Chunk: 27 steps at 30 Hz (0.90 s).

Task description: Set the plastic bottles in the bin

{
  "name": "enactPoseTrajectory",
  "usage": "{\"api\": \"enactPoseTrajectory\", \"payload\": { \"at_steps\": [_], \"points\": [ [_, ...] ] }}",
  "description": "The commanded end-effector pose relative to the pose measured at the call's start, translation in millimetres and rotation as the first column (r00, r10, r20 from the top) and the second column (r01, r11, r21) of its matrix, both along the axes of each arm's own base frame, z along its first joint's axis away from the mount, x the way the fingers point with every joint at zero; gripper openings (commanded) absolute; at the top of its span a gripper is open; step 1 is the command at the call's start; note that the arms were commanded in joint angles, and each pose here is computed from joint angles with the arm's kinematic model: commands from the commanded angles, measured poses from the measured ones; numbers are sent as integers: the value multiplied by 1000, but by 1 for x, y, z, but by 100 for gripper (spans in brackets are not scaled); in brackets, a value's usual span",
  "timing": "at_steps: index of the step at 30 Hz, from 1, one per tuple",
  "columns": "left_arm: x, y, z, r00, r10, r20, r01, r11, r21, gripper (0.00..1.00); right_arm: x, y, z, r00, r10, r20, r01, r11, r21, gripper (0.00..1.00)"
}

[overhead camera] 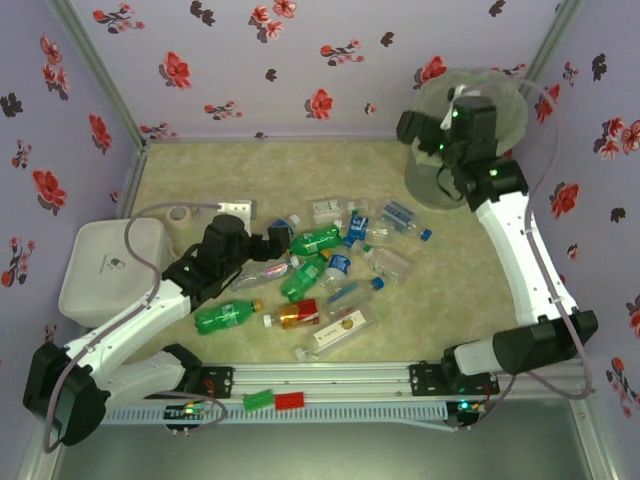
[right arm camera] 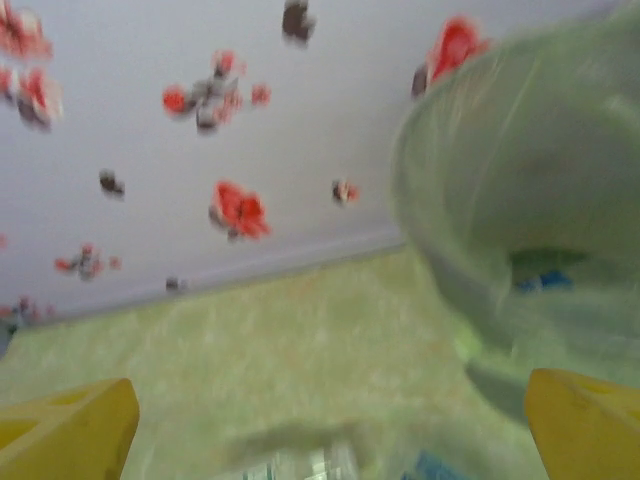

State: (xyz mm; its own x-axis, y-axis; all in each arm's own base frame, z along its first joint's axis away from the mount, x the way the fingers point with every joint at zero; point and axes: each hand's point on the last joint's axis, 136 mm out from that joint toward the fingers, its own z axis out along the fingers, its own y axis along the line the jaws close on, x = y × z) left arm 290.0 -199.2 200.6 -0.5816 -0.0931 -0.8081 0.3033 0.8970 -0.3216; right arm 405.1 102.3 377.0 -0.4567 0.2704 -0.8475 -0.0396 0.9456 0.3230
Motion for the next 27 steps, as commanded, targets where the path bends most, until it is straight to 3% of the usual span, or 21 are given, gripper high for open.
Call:
{"api": "enactPoseTrajectory", "payload": {
  "at_steps": [1, 5, 10, 20, 24, 27],
  "points": [
    [-21, -24, 2, 981, -186, -46, 189, 980, 62, 100, -26, 1, -46, 993, 18, -118, -23, 999, -48, 100],
    [-46, -46, -3, 949, -303, -92, 313, 941, 129, 100, -57, -5, -93, 972, 1, -235, -6, 1000, -22, 100],
    [-79, -77, -23, 890, -415, -189, 444, 882, 156, 100, -81, -22, -143, 948, -56, -313, 33, 996, -81, 100],
    [-151, -125, -73, 762, -503, -407, 617, 756, 221, 100, -83, -56, -196, 911, -186, -368, 161, 982, -98, 100],
    [-185, -134, -86, 657, -585, -476, 731, 649, 211, 100, -87, -62, -211, 904, -167, -394, 167, 985, -34, 100],
    [-203, -136, -96, 598, -606, -525, 772, 612, 172, 98, -91, -63, -220, 898, -164, -408, 170, 985, -19, 100]
  ]
}}
